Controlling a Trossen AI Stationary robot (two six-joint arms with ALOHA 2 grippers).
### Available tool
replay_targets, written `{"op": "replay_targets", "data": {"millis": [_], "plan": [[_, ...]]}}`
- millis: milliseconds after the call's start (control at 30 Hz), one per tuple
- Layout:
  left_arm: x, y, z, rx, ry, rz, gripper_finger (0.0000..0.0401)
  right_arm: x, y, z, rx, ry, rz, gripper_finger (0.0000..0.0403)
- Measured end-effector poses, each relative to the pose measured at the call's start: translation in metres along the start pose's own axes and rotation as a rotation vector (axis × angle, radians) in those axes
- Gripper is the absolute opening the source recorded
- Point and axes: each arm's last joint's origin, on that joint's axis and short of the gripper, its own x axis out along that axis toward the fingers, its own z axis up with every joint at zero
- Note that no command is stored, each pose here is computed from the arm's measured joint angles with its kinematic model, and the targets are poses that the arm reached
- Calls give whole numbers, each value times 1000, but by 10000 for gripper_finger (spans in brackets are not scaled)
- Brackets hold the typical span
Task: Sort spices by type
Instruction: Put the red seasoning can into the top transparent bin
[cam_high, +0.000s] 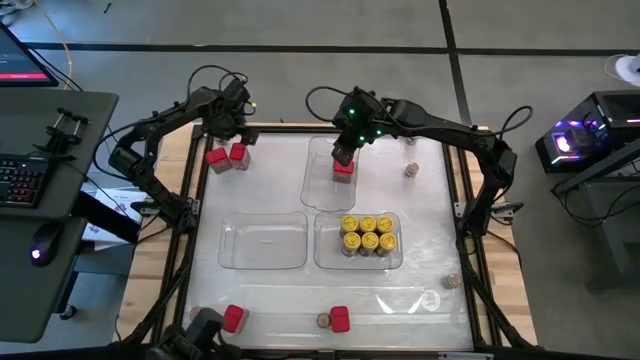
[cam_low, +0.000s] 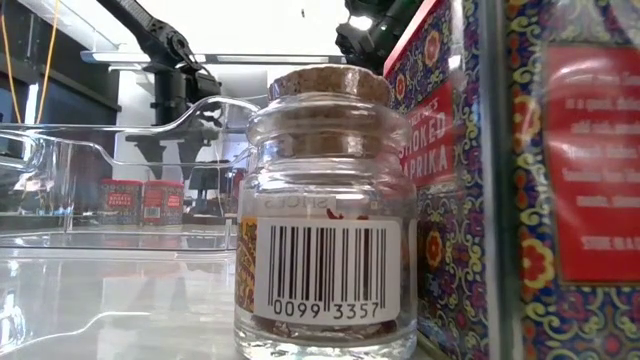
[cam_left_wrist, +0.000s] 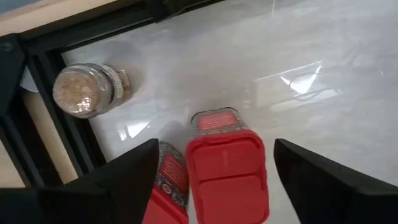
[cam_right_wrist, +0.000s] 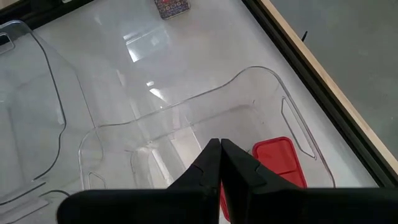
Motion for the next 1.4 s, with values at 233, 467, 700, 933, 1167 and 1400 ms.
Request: {"op": "replay_targets", "data": {"millis": [233, 467, 700, 933, 1167, 1400], "plan": [[0, -1, -2, -68, 7, 20, 329, 0, 0, 0, -8, -2, 0, 0], [-1, -9, 0, -74, -36, 29, 330, 0, 0, 0, -4, -5, 0, 0], [-1, -10, -2, -96, -15, 15, 330, 1, 0, 0, 15, -3, 0, 0], [10, -12, -1, -108, 31, 28, 330, 3, 0, 0, 18, 2, -1, 0], [26, -18, 1, -91, 94, 37, 328, 8, 1, 0, 34, 7, 1, 0], [29, -21, -1, -57, 108, 61, 328, 8, 3, 0, 27, 7, 2, 0]]}}
